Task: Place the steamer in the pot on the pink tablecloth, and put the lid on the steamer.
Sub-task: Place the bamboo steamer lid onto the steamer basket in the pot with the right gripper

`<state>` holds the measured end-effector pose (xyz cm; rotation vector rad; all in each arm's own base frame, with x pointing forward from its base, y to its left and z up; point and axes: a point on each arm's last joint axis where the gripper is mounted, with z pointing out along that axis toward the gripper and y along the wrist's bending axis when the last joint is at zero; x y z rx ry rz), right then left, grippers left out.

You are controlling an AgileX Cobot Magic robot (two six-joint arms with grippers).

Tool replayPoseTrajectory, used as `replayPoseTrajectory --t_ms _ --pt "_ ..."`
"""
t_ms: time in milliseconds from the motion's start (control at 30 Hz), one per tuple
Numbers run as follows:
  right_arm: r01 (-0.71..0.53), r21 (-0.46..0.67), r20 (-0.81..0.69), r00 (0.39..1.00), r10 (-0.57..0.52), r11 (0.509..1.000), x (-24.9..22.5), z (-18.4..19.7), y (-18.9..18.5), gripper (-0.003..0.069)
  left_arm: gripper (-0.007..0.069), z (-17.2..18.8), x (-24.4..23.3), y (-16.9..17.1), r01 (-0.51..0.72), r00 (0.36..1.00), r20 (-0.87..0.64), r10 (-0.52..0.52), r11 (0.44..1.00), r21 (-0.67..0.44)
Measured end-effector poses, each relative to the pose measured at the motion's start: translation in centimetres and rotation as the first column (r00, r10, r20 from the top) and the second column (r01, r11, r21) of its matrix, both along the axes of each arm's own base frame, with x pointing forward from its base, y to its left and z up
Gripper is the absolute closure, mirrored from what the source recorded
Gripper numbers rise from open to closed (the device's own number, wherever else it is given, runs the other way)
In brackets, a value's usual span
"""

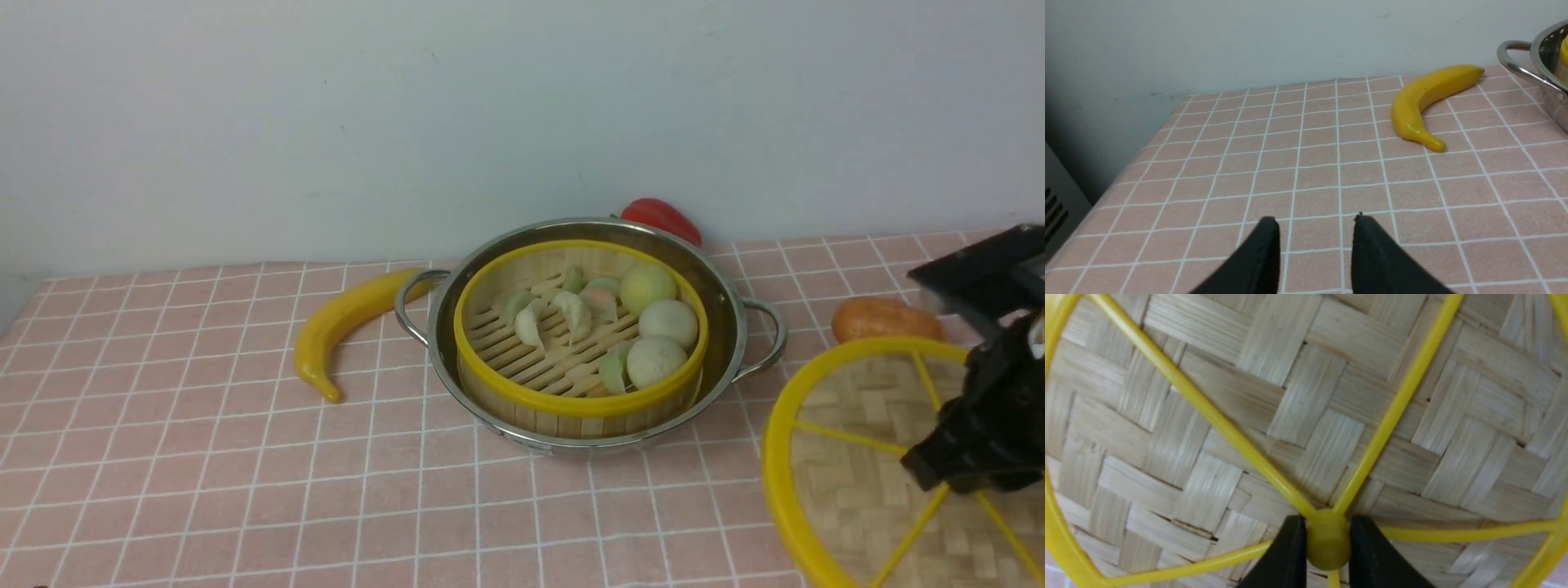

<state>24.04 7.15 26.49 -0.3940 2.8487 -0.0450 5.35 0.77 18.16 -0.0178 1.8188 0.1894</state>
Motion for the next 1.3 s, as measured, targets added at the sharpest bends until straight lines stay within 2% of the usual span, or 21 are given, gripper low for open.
replayPoseTrajectory --t_ms 100,233,467,600,767,900,1300 --pt "-0.042 0.062 0.068 0.997 0.038 0.997 -0.9 2.2 0.2 0.0512 0.0382 0.0 0.0 0.0 0.0 1.0 0.0 0.0 1.0 0.0" --pt "-0.167 0.167 0.12 0.982 0.148 0.972 0.1 4.0 1.8 0.0512 0.0382 0.0 0.0 0.0 0.0 1.0 0.0 0.0 1.0 0.0" --pt "-0.358 0.187 0.248 0.918 0.309 0.915 5.5 6.9 4.9 0.0512 0.0382 0.0 0.0 0.0 0.0 1.0 0.0 0.0 1.0 0.0" --pt "-0.435 0.175 0.256 0.886 0.386 0.883 8.2 7.7 7.7 0.0512 0.0382 0.0 0.0 0.0 0.0 1.0 0.0 0.0 1.0 0.0" --pt "-0.498 0.14 0.252 0.854 0.455 0.856 10.6 7.2 10.9 0.0512 0.0382 0.0 0.0 0.0 0.0 1.0 0.0 0.0 1.0 0.0" --pt "-0.536 0.119 0.244 0.832 0.498 0.836 13.4 5.4 13.4 0.0512 0.0382 0.0 0.0 0.0 0.0 1.0 0.0 0.0 1.0 0.0" --pt "-0.554 0.096 0.212 0.823 0.527 0.827 15.8 2.2 15.1 0.0512 0.0382 0.0 0.0 0.0 0.0 1.0 0.0 0.0 1.0 0.0"
